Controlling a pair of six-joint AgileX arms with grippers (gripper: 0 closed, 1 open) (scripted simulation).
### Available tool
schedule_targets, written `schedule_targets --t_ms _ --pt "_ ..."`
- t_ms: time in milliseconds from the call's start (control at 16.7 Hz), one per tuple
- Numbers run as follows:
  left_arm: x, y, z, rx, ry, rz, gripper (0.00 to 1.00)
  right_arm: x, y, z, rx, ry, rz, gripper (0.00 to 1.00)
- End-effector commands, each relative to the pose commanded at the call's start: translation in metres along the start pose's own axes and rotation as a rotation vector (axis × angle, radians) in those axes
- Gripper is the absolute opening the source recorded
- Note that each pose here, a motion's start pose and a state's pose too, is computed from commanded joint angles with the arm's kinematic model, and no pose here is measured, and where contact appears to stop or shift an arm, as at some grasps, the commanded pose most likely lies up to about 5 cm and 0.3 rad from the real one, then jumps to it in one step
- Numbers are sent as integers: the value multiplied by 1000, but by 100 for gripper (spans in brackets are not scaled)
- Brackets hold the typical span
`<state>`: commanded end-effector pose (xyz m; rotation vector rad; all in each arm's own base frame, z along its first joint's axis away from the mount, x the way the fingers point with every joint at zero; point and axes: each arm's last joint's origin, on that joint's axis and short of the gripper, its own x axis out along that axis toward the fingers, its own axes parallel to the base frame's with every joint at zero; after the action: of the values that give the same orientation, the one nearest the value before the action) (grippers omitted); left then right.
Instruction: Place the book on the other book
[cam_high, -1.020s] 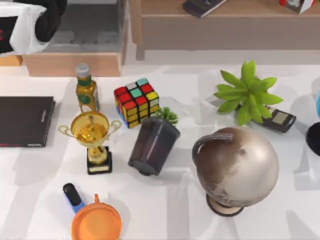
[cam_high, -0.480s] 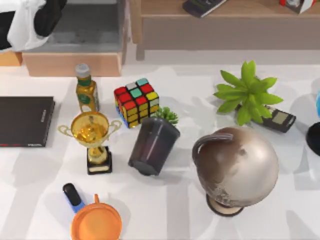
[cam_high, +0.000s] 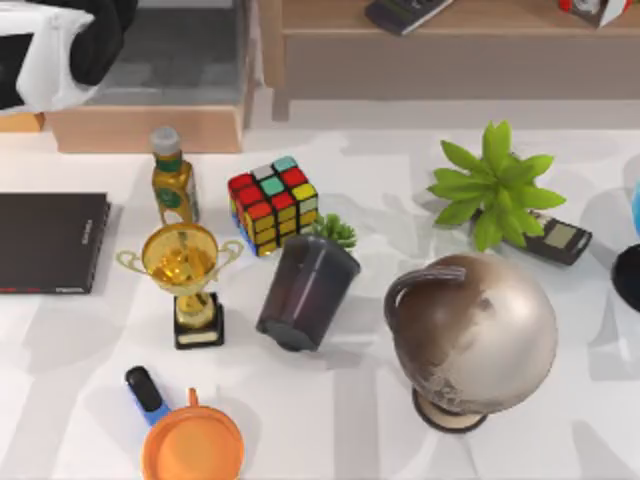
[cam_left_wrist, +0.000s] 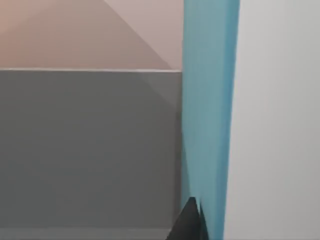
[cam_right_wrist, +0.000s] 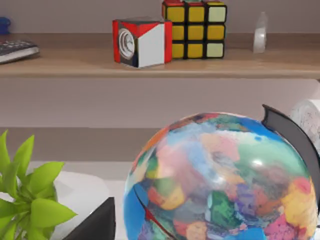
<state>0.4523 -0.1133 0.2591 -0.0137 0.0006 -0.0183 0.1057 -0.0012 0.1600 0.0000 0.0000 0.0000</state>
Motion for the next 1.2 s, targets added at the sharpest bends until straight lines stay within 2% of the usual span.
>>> schedule_targets --t_ms 180,300,480,660,900,1080,1200 --pt "-9 5 21 50 -49 -19 0 0 0 0 0 0 0 100" --pt "-22 16 42 137 -95 -27 0 0 0 0 0 0 0 100" --pt "-50 40 69 352 -159 -25 0 0 0 0 0 0 0 100" --pt "-82 66 80 653 -195 -13 0 0 0 0 0 0 0 100" --pt "-122 94 58 1084 -174 -37 0 0 0 0 0 0 0 100" --pt "-145 112 15 1331 -95 -112 0 0 0 0 0 0 0 100" --pt "-159 125 -22 1442 -9 -177 0 0 0 0 0 0 0 100"
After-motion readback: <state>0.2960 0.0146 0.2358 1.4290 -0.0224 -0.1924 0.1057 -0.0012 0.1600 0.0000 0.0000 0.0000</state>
